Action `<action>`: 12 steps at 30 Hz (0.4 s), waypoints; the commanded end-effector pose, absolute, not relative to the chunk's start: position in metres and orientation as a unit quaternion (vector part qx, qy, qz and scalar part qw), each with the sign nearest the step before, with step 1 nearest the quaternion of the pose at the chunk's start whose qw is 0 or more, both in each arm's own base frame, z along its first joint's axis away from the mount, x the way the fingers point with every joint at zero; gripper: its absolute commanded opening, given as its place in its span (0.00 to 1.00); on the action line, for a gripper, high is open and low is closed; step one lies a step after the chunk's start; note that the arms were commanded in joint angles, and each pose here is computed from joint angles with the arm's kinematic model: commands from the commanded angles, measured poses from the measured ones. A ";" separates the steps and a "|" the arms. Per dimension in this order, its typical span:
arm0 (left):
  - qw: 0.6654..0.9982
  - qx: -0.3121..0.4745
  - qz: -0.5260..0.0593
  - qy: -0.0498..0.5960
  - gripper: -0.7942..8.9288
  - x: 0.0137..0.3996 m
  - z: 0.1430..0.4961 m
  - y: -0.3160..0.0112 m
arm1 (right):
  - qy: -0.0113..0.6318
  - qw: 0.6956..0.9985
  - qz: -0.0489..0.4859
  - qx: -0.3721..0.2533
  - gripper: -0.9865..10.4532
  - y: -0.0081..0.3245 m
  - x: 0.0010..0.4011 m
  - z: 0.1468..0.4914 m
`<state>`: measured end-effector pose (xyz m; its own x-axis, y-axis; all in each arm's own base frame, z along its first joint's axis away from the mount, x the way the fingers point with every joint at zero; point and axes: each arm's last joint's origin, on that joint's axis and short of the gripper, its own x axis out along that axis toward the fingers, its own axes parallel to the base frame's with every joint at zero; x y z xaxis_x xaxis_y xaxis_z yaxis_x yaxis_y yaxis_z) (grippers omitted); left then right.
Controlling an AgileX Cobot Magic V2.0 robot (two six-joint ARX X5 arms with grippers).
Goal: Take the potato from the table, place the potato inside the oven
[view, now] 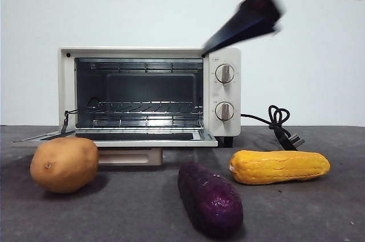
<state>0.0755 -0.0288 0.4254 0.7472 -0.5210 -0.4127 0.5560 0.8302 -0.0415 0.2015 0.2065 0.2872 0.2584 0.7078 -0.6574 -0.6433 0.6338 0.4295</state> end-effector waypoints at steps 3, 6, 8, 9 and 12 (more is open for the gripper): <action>0.933 0.039 -0.280 0.221 0.07 0.065 0.421 -0.026 | 0.447 0.791 0.414 0.060 0.66 0.252 0.207 0.254; 0.931 0.039 -0.281 0.228 0.07 0.063 0.420 -0.025 | 0.446 0.795 0.407 0.064 0.67 0.274 0.208 0.235; 0.930 0.039 -0.282 0.232 0.07 0.063 0.419 -0.025 | 0.449 0.800 0.393 0.059 0.67 0.286 0.208 0.221; 0.930 0.039 -0.282 0.232 0.07 0.063 0.419 -0.025 | 0.452 0.801 0.389 0.058 0.66 0.290 0.208 0.215; 0.930 0.039 -0.282 0.232 0.07 0.063 0.419 -0.025 | 0.456 0.803 0.379 0.065 0.66 0.299 0.210 0.200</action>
